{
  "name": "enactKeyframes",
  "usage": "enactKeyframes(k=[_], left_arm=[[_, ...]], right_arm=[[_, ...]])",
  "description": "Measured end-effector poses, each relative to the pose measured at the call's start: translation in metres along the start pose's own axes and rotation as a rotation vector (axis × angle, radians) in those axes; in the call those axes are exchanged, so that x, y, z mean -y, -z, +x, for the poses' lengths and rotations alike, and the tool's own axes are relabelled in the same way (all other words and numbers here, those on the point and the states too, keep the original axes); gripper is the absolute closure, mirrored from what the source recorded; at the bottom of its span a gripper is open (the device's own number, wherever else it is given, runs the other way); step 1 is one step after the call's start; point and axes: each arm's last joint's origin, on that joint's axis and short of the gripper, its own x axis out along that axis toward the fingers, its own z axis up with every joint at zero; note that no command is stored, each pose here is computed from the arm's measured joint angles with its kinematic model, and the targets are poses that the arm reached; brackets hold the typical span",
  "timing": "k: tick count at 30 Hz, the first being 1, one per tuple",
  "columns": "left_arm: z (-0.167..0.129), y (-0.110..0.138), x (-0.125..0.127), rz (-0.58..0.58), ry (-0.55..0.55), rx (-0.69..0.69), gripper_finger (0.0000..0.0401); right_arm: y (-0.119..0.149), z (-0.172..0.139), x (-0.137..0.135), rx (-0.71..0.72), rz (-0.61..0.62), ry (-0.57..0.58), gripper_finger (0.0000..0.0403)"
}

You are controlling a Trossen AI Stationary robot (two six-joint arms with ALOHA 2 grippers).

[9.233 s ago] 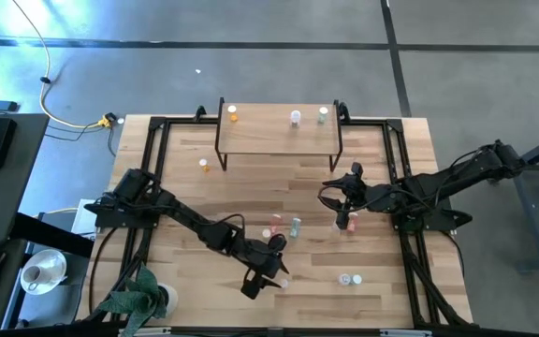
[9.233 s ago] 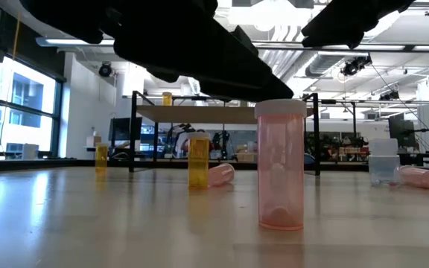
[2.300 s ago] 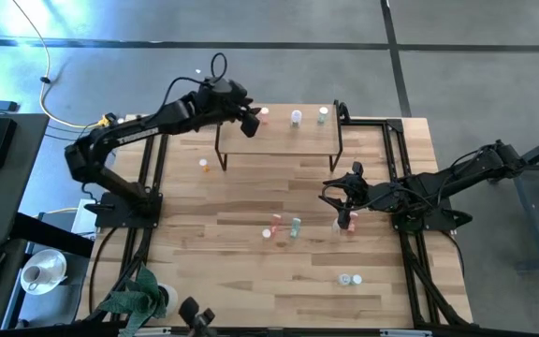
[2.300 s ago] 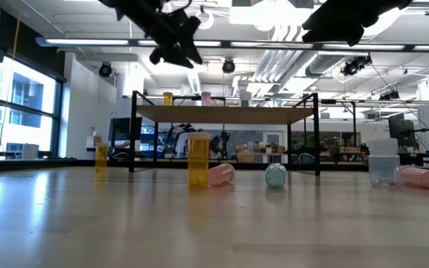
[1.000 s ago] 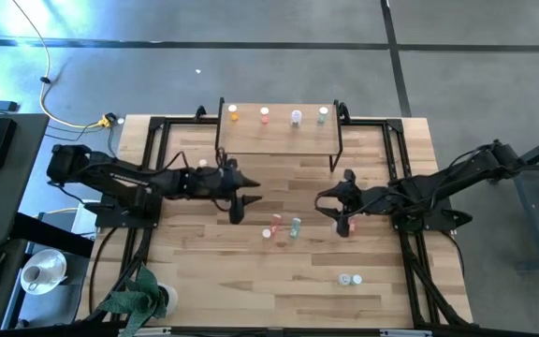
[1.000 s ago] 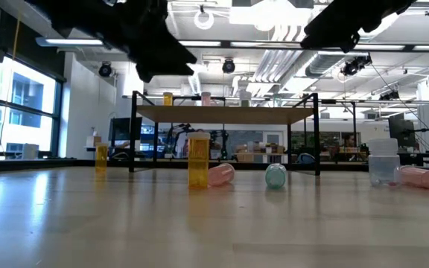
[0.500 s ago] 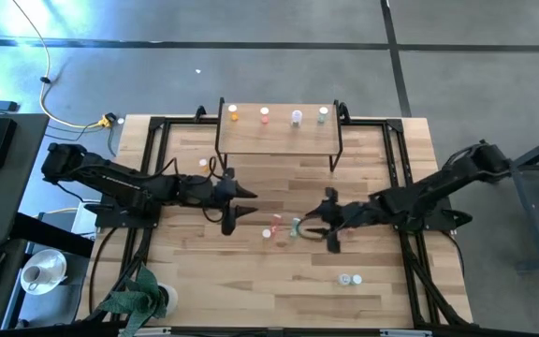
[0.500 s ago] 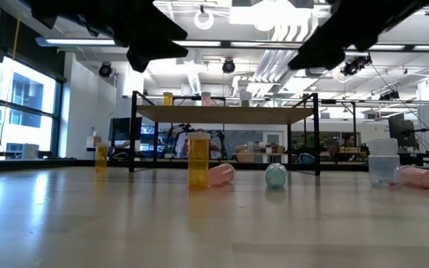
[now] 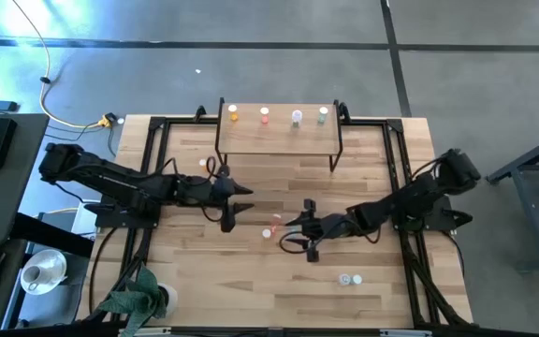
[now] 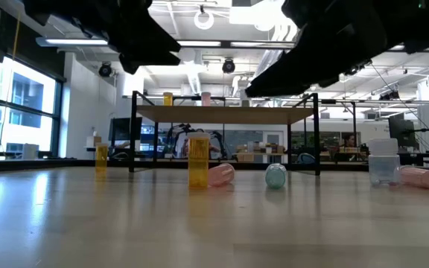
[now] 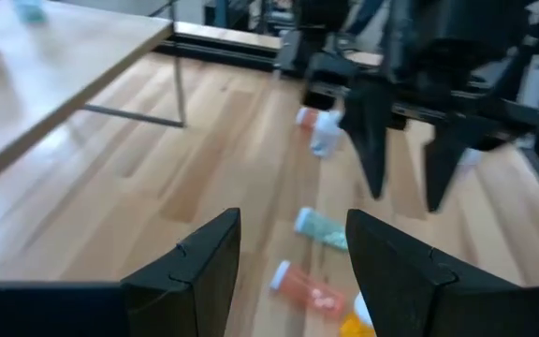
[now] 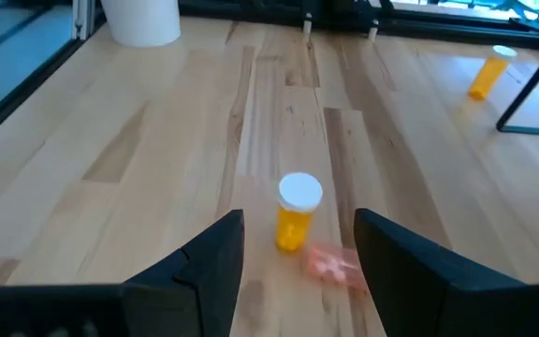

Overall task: Pick and place medicine bottles onto shelf by color
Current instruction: Align the bottom orange pill bottle with the other orange pill bottle on the shelf

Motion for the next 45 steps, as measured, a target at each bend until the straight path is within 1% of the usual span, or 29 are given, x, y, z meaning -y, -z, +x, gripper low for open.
enactKeyframes(k=[3,10,17,25,30,35,42,45], left_arm=[[-0.003,-0.002,-0.001,-0.003,-0.022,0.008,0.0217],[-0.005,-0.002,-0.002,-0.003,-0.023,0.005,0.0217],[-0.005,-0.001,-0.002,-0.001,-0.024,0.000,0.0217],[-0.005,-0.002,-0.002,-0.001,-0.024,0.000,0.0217],[-0.005,-0.001,-0.002,-0.001,-0.024,0.000,0.0217],[-0.005,-0.002,-0.002,-0.001,-0.024,0.000,0.0217],[-0.005,-0.002,-0.002,-0.001,-0.028,0.001,0.0217],[-0.005,-0.001,-0.002,0.000,-0.028,0.000,0.0217]], right_arm=[[0.007,0.010,0.000,0.015,0.015,0.005,0.0208],[0.027,0.032,0.000,0.033,0.037,0.020,0.0208],[0.040,0.044,0.004,0.033,0.074,0.038,0.0208],[0.042,0.057,0.002,0.042,0.084,0.039,0.0208],[0.044,0.072,-0.003,0.002,0.075,0.030,0.0208],[0.044,0.083,-0.005,-0.027,0.080,0.050,0.0208],[0.046,0.088,-0.006,-0.049,0.074,0.060,0.0208],[0.046,0.088,-0.005,-0.055,0.070,0.087,0.0217]])
